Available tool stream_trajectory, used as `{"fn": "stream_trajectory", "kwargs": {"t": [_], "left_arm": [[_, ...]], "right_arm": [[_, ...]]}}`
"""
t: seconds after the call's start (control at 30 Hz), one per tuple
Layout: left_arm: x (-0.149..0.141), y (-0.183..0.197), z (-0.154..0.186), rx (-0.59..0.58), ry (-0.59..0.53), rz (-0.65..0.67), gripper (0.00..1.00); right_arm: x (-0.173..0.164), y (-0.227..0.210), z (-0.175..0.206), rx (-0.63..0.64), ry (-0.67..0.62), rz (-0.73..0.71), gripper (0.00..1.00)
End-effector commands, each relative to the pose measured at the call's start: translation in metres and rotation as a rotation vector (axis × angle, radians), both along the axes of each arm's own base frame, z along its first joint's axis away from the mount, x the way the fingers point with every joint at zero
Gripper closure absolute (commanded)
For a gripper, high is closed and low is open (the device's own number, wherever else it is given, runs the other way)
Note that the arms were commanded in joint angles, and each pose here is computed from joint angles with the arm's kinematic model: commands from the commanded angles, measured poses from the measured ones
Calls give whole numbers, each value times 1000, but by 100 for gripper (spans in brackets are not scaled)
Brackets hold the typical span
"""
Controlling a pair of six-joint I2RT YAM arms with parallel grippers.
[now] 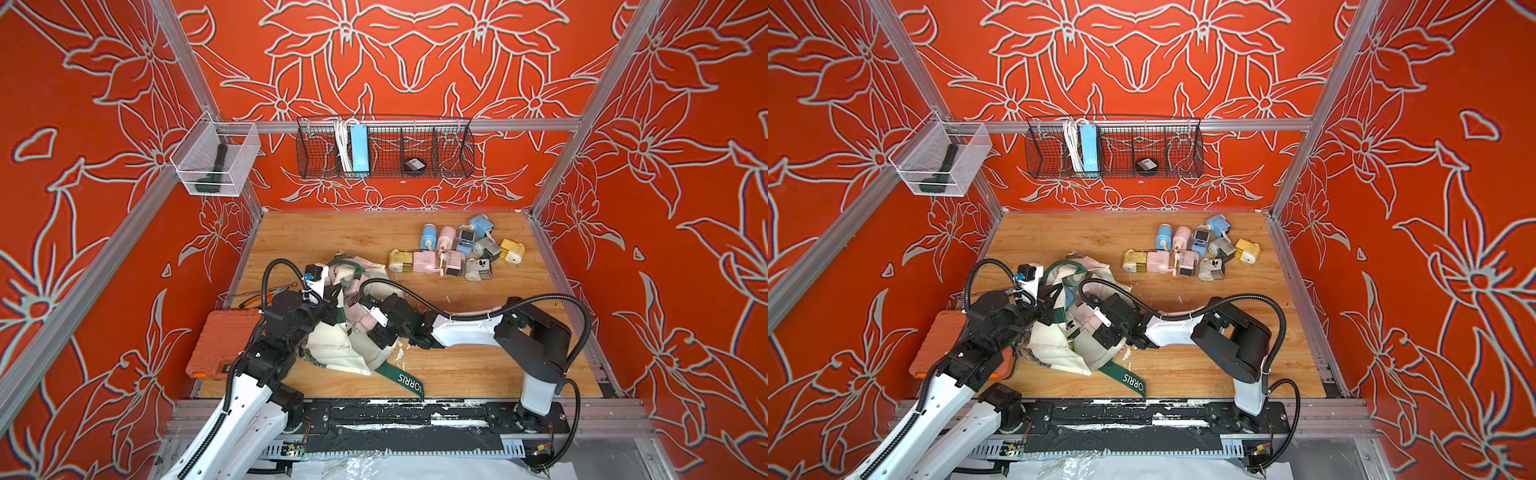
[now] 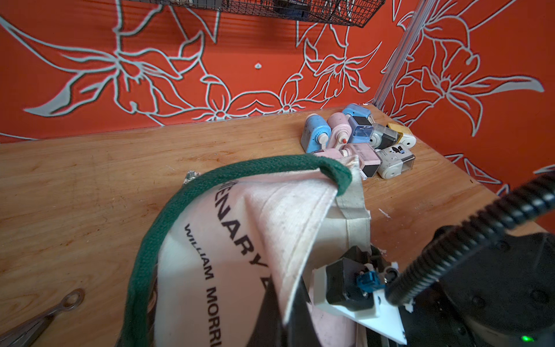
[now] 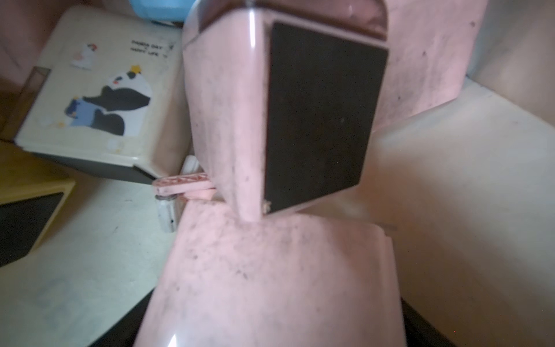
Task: Take out the pencil sharpeners from the tote bags
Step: Pick up the pencil sharpener from the canvas bag.
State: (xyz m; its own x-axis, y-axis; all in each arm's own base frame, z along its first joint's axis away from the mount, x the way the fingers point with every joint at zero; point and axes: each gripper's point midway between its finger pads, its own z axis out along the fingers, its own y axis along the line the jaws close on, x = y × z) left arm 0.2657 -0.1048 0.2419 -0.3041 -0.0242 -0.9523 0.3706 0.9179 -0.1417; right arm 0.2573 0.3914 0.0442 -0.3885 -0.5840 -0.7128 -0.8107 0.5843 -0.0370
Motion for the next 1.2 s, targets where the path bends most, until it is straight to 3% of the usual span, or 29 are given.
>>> {"fn": "stream_trajectory", "kwargs": {"t": [0.0, 0.33, 0.67, 0.8, 0.97, 1.17], "left_arm": [[-1, 0, 10, -11, -26, 5, 100], [-1, 0, 9, -10, -25, 4, 100], [-2, -1, 10, -15, -29, -2, 100], [-2, -1, 12, -19, -33, -5, 100], [-3, -1, 12, -21, -36, -4, 100], [-3, -2, 13, -24, -36, -10, 100]], "right_arm": [[-4, 1, 7, 39, 8, -5, 15], [-14, -22, 57, 148, -28, -46, 33], [2, -87, 154, 270, -206, -192, 37], [28, -126, 185, 343, -264, -325, 40], [73, -203, 208, 388, -308, -636, 43], [107, -290, 201, 378, -306, -991, 45]]}}
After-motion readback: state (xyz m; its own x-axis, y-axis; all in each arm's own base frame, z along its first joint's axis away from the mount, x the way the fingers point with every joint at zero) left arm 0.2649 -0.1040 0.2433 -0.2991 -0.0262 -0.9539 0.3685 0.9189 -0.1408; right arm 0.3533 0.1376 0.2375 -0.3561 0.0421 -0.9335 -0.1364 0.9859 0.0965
